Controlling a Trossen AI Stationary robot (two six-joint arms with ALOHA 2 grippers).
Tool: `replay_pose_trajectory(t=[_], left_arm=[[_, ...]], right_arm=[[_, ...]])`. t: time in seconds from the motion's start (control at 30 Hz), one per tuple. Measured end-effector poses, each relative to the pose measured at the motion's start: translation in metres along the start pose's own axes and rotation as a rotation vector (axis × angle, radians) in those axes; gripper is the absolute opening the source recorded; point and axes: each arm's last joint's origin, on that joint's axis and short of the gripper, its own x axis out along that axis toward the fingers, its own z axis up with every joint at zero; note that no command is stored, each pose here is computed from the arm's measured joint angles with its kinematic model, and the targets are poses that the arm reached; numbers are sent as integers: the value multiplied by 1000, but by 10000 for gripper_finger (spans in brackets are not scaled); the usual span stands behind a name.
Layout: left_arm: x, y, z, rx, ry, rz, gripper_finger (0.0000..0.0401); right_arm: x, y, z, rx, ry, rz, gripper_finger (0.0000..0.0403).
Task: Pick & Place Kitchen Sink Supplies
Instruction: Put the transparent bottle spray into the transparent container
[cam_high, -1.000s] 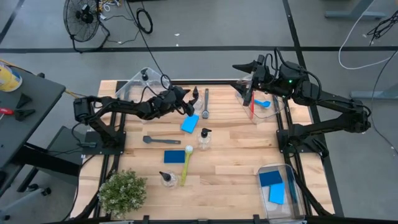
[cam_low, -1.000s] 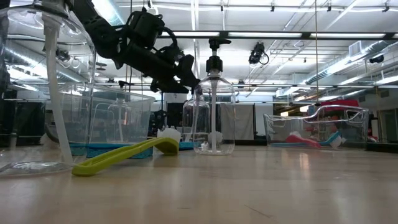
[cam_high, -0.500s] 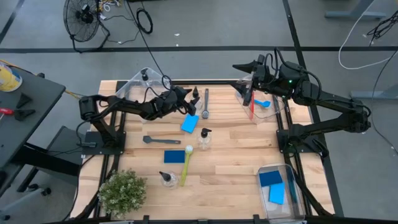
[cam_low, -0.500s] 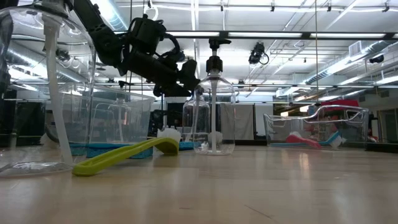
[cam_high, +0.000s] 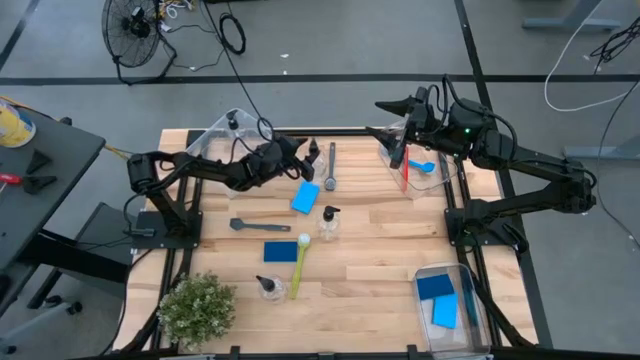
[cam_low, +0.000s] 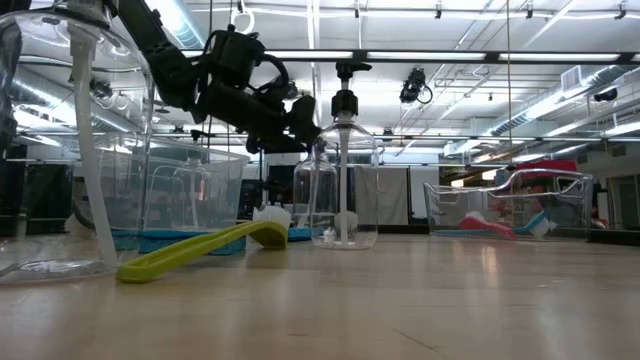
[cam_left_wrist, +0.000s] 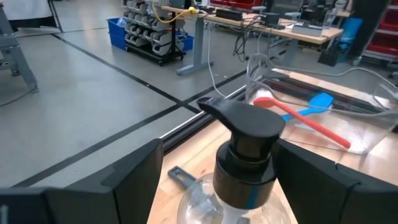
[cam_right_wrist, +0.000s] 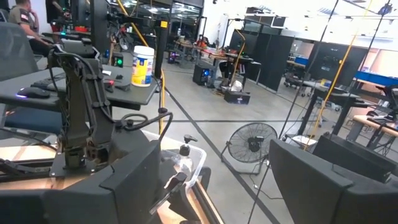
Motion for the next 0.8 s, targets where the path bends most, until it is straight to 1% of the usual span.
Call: replay_pose_trajectory(t=[0.1, 0.23, 0.4, 0.5, 0.8], left_arm=[[1, 2, 1, -2, -2, 7, 305], [1, 2, 1, -10, -5, -19, 305], [1, 2, 1, -12, -5, -25, 301], [1, 1, 1, -12, -2, -40, 287], [1, 1, 1, -11, 2, -52, 224]], right_arm=[[0, 0, 0, 0, 0, 0, 302], [0, 0, 0, 0, 0, 0, 302], [0, 0, 0, 0, 0, 0, 302], [0, 0, 0, 0, 0, 0, 302], [0, 0, 0, 0, 0, 0, 302]])
